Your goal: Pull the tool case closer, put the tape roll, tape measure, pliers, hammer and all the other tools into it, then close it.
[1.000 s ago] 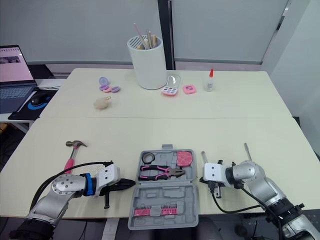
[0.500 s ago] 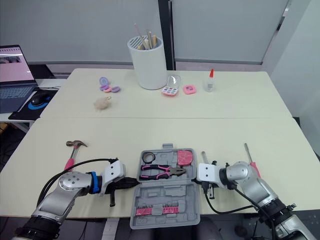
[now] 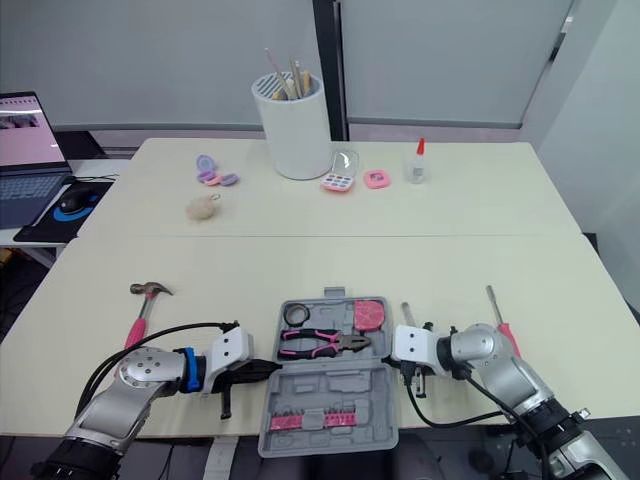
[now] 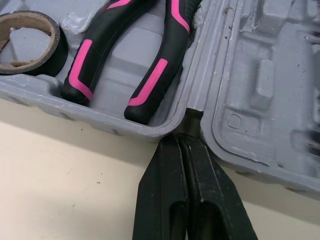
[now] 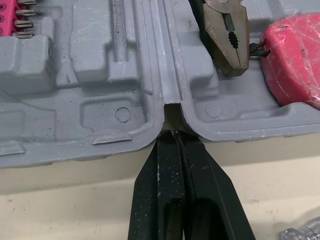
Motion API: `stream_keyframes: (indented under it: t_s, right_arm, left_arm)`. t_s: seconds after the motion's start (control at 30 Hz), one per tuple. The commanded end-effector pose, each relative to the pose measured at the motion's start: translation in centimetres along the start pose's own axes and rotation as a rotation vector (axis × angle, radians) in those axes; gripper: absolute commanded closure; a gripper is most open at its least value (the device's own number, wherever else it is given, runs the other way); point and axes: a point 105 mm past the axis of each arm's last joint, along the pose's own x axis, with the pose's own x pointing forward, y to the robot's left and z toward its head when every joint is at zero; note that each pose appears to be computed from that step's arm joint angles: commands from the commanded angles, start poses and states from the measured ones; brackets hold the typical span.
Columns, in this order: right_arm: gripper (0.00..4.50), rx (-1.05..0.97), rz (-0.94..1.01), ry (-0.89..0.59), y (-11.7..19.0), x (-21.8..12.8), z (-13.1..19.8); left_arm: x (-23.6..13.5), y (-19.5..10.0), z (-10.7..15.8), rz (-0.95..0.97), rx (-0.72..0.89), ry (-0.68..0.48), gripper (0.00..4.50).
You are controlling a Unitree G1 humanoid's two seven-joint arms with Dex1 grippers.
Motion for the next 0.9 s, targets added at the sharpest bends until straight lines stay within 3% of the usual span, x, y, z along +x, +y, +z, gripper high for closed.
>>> stream_keyframes:
  t_s: [0.03,0.9]
  right_arm:
    - [4.5,-0.039,0.004,-0.066,0.1,1.0,2.3]
    - [4.5,-0.08,-0.105,-0.057,-4.4,2.1,3.4]
  left_arm:
    - [0.7,0.8,1.7,0.025,0.042,-0.056,4.44]
    - [1.1,4.5,2.1,0.141,0.094,-0.036,4.44]
